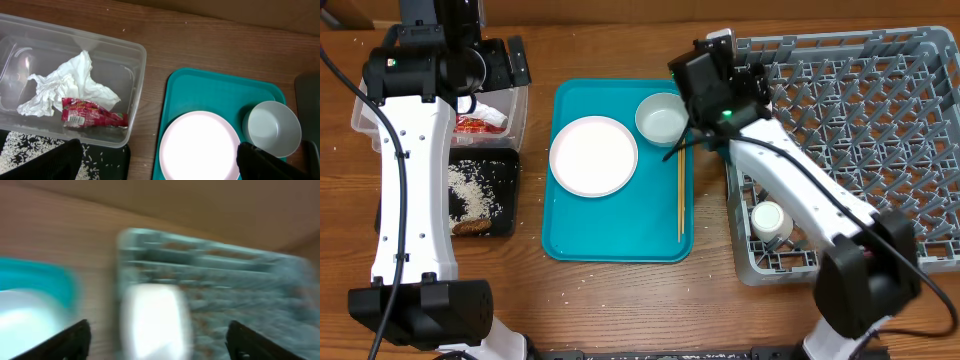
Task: Sort waste into correct bins and load items into the dishwasher
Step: 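Place the pink bowl tilted in the rack's back row, release, then grasp the white bowl on the teal tray with right gripper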
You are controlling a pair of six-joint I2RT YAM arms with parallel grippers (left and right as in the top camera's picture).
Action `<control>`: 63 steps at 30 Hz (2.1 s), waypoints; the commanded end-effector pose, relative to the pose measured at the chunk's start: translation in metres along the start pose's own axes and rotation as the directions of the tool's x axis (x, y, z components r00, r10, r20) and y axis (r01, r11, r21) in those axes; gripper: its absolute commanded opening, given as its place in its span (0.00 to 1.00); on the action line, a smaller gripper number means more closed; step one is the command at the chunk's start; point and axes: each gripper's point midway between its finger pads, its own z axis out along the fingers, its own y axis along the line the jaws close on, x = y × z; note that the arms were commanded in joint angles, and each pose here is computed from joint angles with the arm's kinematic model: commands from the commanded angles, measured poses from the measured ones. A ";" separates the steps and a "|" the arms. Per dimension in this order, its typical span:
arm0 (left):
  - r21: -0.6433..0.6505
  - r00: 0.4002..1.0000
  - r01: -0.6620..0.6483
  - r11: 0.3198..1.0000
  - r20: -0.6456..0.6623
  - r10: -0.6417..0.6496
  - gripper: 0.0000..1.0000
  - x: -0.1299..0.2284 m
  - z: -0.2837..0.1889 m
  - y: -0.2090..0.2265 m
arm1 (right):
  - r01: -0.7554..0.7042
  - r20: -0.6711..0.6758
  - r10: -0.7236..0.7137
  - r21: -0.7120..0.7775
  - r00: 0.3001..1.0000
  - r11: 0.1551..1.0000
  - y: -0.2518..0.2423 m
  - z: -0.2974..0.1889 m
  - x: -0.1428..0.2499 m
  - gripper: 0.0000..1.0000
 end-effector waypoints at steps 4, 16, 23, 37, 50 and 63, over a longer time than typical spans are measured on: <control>0.006 1.000 -0.014 1.000 0.009 0.014 1.00 -0.003 -0.003 -0.002 | -0.398 -0.315 0.263 -0.527 0.912 0.751 0.097 -0.016 0.018 0.79; 0.006 1.000 -0.014 1.000 0.009 0.014 1.00 -0.003 -0.003 -0.002 | -0.579 -0.538 0.398 -0.218 0.743 0.786 0.108 0.040 0.097 0.57; 0.006 1.000 -0.014 1.000 0.009 0.014 1.00 -0.003 -0.003 -0.002 | -0.566 -0.558 0.404 -0.148 0.725 0.811 0.105 0.050 0.118 0.49; 0.006 1.000 -0.014 1.000 0.009 0.014 1.00 -0.003 -0.003 -0.002 | -0.537 -0.542 0.385 -0.150 0.747 0.830 0.109 0.064 0.124 0.09; 0.006 1.000 -0.014 1.000 0.009 0.014 1.00 -0.003 -0.003 -0.002 | -0.492 -0.406 0.381 -0.215 0.831 0.844 0.039 -0.019 0.017 0.04; 0.006 1.000 -0.014 1.000 0.009 0.014 1.00 -0.003 -0.003 -0.002 | -0.475 0.032 0.500 0.369 0.865 0.799 -0.200 -0.164 0.003 0.04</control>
